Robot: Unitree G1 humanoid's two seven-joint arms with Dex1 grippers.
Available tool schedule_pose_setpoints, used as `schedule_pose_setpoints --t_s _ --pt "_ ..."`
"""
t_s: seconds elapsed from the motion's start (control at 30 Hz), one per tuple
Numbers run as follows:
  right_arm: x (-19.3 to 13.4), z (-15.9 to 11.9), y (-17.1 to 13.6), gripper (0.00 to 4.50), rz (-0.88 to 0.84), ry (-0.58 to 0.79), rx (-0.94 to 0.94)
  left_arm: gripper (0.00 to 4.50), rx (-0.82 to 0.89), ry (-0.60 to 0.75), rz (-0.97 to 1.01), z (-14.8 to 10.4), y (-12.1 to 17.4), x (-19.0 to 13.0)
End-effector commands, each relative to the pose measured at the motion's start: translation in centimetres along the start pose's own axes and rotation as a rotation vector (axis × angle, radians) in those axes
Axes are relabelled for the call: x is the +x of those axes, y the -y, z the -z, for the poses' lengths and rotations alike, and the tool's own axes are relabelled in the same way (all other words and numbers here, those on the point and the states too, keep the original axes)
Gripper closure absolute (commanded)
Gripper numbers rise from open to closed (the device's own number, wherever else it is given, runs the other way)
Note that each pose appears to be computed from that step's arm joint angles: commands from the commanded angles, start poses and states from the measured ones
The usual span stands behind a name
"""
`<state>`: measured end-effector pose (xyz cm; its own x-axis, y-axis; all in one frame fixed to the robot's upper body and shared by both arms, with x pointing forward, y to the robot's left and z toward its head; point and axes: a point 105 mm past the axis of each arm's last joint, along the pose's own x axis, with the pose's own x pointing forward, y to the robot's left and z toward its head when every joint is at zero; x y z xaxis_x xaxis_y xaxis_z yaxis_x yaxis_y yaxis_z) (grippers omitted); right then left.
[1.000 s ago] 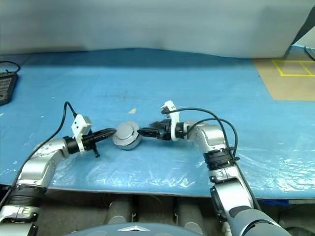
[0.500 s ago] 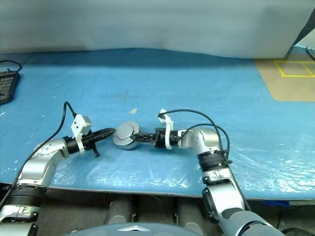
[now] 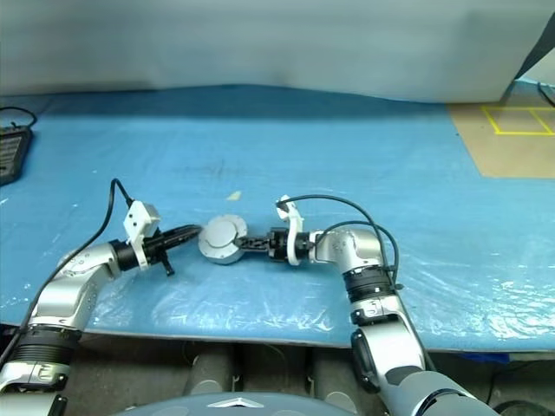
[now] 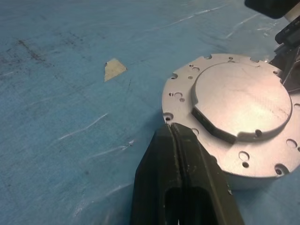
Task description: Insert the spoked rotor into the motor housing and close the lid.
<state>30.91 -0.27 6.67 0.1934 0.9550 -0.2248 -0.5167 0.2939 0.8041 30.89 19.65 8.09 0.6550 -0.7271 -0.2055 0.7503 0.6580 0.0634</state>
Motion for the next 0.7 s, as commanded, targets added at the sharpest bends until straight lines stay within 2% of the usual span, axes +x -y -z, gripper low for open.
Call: schedule_pose_setpoints --t_s 0.03,0.33,0.53,0.67,0.7 --pt "0.2 -0.6 -0.2 3.19 0.002 0.014 -0.016 4.5 -0.018 -0.044 0.0 1.3 0.3 -0.1" --pt "-0.2 -2.2 -0.1 3.2 0.006 0.091 0.001 4.5 -0.01 -0.024 -0.052 1.1 -0.6 -0.1" --pt "-2.3 -5.6 -0.5 3.2 -0.041 0.272 0.073 4.5 -0.035 0.06 -0.171 -0.5 -2.7 -0.1" --pt "-4.3 -7.3 -1.0 3.2 -0.072 0.37 0.059 4.5 -0.134 0.185 -0.3 -2.2 -4.9 0.0" --pt "-4.9 -7.9 -1.4 3.2 -0.094 0.403 0.047 4.33 -0.176 0.234 -0.315 -2.8 -5.1 0.1"
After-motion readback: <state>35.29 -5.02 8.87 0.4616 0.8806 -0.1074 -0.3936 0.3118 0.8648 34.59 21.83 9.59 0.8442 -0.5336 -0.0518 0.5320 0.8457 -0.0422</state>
